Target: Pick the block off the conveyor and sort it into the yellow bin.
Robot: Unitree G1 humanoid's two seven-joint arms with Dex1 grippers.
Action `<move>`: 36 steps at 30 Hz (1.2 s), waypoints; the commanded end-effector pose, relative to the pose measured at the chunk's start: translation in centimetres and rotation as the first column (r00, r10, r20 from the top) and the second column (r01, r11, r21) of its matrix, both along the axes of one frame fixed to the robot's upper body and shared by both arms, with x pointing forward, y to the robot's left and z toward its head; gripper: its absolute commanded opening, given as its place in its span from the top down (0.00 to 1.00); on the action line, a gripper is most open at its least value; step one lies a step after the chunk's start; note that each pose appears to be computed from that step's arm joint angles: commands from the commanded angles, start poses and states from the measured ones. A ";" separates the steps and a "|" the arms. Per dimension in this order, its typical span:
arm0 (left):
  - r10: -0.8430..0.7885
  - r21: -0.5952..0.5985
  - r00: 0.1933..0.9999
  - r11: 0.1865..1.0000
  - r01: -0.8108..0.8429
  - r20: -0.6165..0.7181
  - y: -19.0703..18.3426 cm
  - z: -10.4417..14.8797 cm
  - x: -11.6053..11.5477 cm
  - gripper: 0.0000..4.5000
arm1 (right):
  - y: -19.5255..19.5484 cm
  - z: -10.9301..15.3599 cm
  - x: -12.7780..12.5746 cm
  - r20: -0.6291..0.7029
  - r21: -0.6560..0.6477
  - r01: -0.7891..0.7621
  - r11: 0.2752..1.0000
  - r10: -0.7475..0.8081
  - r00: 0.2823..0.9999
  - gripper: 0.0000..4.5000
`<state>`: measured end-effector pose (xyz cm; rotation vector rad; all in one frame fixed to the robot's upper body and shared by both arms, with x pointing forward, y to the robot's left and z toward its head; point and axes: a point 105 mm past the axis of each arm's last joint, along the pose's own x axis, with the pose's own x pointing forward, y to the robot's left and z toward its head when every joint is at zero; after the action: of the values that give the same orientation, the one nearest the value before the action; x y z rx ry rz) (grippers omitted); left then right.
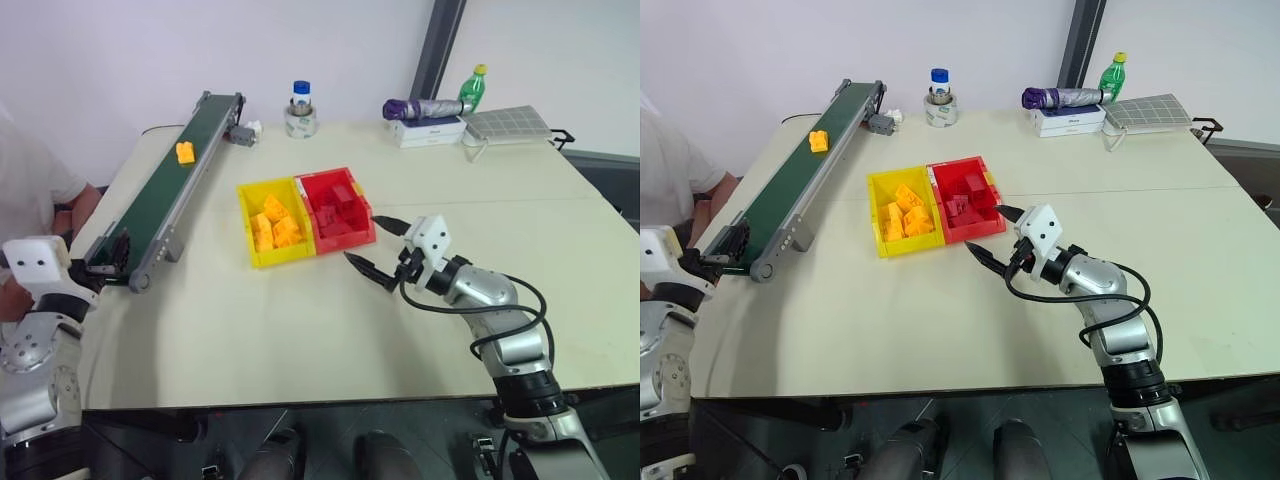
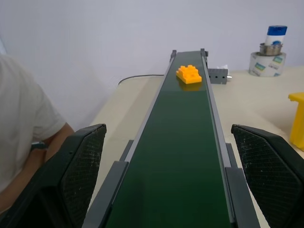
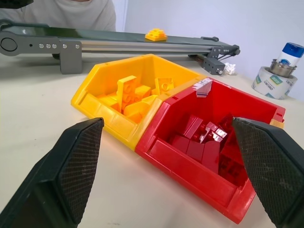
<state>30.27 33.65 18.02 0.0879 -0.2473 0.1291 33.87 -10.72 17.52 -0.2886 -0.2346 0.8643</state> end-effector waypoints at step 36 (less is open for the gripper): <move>0.066 -0.075 0.982 0.994 -0.080 -0.177 -1.5 3.7 7.0 0.01 | 0.5 1.1 -0.4 0.044 0.009 -0.009 1.000 0.009 0.999 0.00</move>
<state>37.23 31.71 20.84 0.0126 -0.0582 0.1839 33.88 -10.57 17.24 -0.2873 -0.2231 0.8626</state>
